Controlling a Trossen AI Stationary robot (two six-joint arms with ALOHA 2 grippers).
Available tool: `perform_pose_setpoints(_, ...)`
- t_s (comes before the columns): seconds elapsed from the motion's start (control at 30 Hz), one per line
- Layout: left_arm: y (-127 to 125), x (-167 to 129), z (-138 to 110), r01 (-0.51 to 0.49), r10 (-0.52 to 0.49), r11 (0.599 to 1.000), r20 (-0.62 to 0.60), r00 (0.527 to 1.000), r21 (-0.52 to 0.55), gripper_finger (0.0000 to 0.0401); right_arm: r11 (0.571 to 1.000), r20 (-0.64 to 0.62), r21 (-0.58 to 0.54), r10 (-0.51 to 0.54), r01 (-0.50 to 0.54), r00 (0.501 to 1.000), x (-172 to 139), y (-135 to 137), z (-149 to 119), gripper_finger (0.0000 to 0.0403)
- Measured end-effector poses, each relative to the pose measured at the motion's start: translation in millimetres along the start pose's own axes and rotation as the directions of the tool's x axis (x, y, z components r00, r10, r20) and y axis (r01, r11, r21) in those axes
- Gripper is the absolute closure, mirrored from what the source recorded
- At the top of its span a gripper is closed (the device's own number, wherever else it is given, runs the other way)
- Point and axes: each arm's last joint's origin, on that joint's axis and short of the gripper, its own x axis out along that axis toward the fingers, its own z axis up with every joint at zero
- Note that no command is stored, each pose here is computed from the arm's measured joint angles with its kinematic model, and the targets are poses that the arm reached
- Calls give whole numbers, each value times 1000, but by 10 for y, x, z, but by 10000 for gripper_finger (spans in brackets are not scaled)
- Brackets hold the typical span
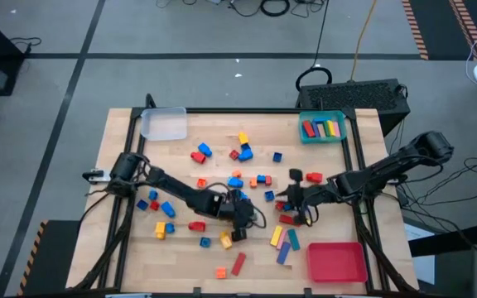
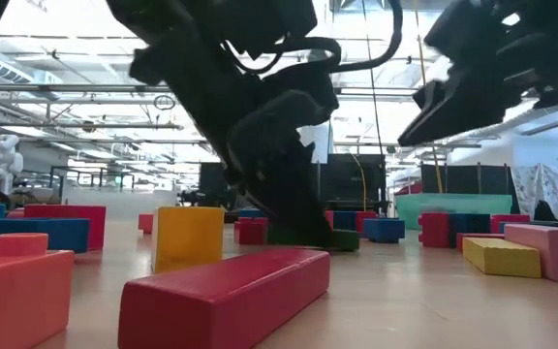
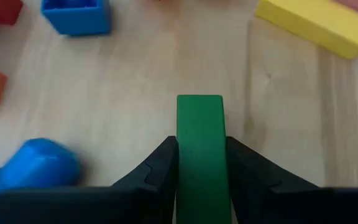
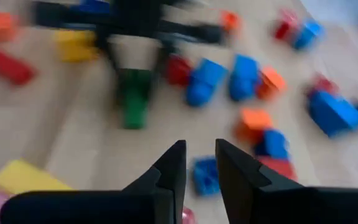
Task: Sort blocks by size
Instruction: Put the green block into the blue bin
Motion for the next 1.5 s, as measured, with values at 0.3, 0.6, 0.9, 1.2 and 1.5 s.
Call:
perform_pose_setpoints(0.3, 287, -235, 337, 150, -148, 989, 99, 984, -13, 293, 970, 89, -243, 46, -23, 995, 122, 199, 28, 333)
perform_pose_setpoints(0.6, 511, -261, 476, 269, -260, 962, 157, 953, -43, 293, 957, 106, -287, -11, 41, 994, 231, 221, 1, 279)
perform_pose_setpoints(0.9, 674, -277, 565, 348, -325, 934, 206, 923, -82, 293, 913, 106, -400, -40, 80, 994, 231, 217, -1, 177)
perform_pose_setpoints(1.2, 685, -310, 643, 422, -387, 903, 265, 883, -84, 293, 927, 109, -357, -85, 119, 990, 230, 204, 1, 197)
perform_pose_setpoints(1.5, 683, -312, 642, 429, -390, 897, 264, 882, -108, 293, 935, 119, -335, -83, 119, 989, 231, 199, 12, 279)
